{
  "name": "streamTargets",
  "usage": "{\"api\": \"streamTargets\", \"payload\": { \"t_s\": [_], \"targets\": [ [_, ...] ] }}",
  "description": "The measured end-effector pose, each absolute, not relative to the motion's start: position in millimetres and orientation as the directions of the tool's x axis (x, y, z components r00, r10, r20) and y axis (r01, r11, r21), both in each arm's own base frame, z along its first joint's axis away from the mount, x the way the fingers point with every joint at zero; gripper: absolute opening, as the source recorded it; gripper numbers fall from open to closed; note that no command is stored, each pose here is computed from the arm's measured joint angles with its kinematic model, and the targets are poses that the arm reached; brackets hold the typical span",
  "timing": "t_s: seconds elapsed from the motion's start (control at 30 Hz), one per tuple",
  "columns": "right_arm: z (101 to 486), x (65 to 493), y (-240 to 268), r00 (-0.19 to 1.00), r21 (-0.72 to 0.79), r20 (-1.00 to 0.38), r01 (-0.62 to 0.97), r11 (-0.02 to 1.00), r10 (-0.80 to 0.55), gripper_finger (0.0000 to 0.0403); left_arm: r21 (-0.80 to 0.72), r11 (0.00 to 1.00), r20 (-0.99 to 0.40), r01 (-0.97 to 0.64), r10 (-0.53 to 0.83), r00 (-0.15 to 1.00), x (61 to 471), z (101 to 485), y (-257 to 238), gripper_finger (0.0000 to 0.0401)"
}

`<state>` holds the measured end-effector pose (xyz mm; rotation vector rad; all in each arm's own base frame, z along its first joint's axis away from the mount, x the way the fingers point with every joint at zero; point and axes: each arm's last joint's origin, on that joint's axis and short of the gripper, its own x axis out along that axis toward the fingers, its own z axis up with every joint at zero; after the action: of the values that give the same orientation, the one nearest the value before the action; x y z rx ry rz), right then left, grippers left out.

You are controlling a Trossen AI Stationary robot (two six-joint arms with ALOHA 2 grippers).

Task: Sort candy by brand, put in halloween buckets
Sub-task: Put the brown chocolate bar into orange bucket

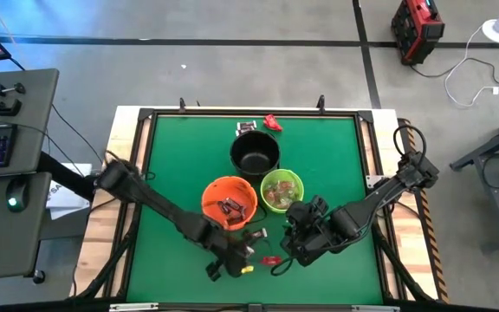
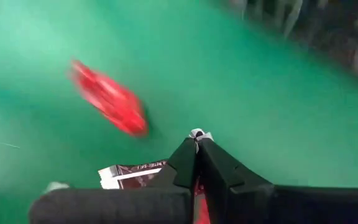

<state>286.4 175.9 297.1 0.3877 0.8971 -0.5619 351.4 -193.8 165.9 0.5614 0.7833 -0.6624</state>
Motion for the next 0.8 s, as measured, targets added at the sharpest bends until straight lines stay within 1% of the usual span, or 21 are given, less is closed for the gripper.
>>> {"api": "streamTargets", "payload": {
  "t_s": [0.17, 0.27, 0.33, 0.47, 0.57, 0.63, 0.73, 0.8],
  "targets": [
    [297.1, 285.9, 175.3, 0.495, 0.050, -0.814, 0.580, 0.813, -0.304, 0.0204, 0.157, 0.714, -0.662, 0.683, -0.437, 0.609, 333.2, 241.6, -178.7, 0.0001],
    [297.3, 285.7, 174.5, 0.499, 0.033, -0.804, 0.581, 0.813, -0.323, 0.0204, 0.167, 0.740, -0.537, 0.651, -0.485, 0.690, 312.6, 294.5, -164.6, 0.0001],
    [297.6, 285.8, 173.9, 0.505, 0.024, -0.793, 0.586, 0.810, -0.342, 0.0204, 0.188, 0.787, -0.447, 0.588, -0.465, 0.764, 295.1, 329.3, -150.9, 0.0001],
    [298.4, 286.3, 172.9, 0.520, 0.012, -0.767, 0.598, 0.802, -0.376, 0.0204, 0.228, 0.882, -0.365, 0.413, -0.316, 0.876, 257.8, 372.6, -119.0, 0.0000],
    [299.5, 286.0, 172.3, 0.525, 0.013, -0.761, 0.600, 0.800, -0.382, 0.0204, 0.202, 0.927, -0.337, 0.316, -0.237, 0.911, 236.6, 381.1, -97.0, 0.0000],
    [301.9, 284.9, 171.5, 0.532, 0.018, -0.755, 0.600, 0.800, -0.382, 0.0204, 0.148, 0.946, -0.354, 0.288, -0.221, 0.909, 229.1, 369.7, -85.9, 0.0000],
    [308.3, 281.4, 169.1, 0.546, 0.035, -0.748, 0.600, 0.799, -0.377, 0.0204, 0.051, 0.968, -0.426, 0.247, -0.203, 0.882, 226.4, 331.1, -76.2, 0.0000],
    [312.6, 279.4, 167.4, 0.560, 0.044, -0.734, 0.605, 0.795, -0.385, 0.0204, -0.024, 0.978, -0.450, 0.206, -0.195, 0.871, 227.5, 301.4, -73.5, 0.0000]
  ]
}}
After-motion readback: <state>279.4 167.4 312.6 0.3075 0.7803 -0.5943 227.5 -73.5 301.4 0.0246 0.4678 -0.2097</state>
